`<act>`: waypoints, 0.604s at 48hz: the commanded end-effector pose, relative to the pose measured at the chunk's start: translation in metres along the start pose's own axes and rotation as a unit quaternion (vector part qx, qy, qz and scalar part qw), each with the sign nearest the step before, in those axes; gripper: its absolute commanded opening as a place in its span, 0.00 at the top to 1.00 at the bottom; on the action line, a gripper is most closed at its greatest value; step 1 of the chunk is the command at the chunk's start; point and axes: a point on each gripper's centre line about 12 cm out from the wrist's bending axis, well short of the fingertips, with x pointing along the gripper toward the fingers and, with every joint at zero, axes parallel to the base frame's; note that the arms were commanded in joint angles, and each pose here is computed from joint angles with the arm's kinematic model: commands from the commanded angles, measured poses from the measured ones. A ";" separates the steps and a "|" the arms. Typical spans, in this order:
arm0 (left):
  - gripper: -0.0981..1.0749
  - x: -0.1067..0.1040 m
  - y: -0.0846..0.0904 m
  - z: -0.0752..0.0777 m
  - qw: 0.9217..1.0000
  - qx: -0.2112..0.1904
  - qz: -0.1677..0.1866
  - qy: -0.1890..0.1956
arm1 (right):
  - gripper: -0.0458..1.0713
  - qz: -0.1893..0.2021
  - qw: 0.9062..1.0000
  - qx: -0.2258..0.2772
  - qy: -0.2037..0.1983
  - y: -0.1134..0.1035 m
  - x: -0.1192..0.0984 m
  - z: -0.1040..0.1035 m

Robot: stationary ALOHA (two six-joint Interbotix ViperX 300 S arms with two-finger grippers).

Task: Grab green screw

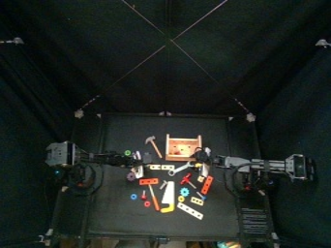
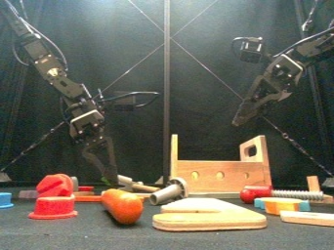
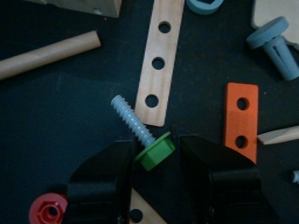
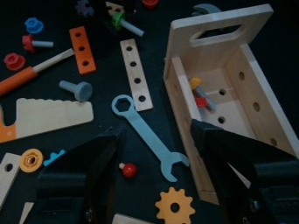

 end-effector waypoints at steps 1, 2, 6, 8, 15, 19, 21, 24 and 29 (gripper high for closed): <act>0.47 -0.006 0.000 0.009 1.000 -0.001 0.000 -0.016 | 0.13 -0.001 1.000 0.002 -0.011 -0.001 -0.001 0.006; 0.47 -0.006 0.000 0.009 1.000 -0.001 0.000 -0.016 | 0.13 -0.001 1.000 0.002 -0.011 -0.001 -0.001 0.006; 0.47 -0.005 0.000 0.008 1.000 -0.001 0.000 -0.015 | 0.13 -0.001 1.000 0.000 -0.009 -0.001 -0.001 0.005; 0.47 -0.005 0.000 0.008 1.000 -0.002 0.000 -0.014 | 0.13 -0.001 1.000 -0.001 -0.010 -0.001 -0.001 0.005; 0.47 -0.005 0.000 0.008 1.000 -0.002 0.000 -0.016 | 0.13 -0.002 1.000 -0.005 -0.011 -0.001 -0.001 0.006; 0.47 -0.005 0.000 0.009 1.000 -0.002 0.000 -0.019 | 0.13 -0.003 1.000 -0.006 -0.011 -0.001 -0.001 0.007; 0.47 -0.005 0.000 0.009 1.000 -0.002 0.000 -0.019 | 0.13 -0.002 1.000 -0.006 -0.009 -0.001 -0.001 0.005; 0.47 -0.005 0.000 0.008 1.000 -0.003 0.000 -0.018 | 0.13 -0.003 1.000 -0.006 -0.011 -0.001 -0.001 0.007; 0.47 -0.005 0.000 0.008 1.000 -0.003 0.000 -0.019 | 0.13 -0.003 1.000 -0.006 -0.012 -0.001 -0.001 0.007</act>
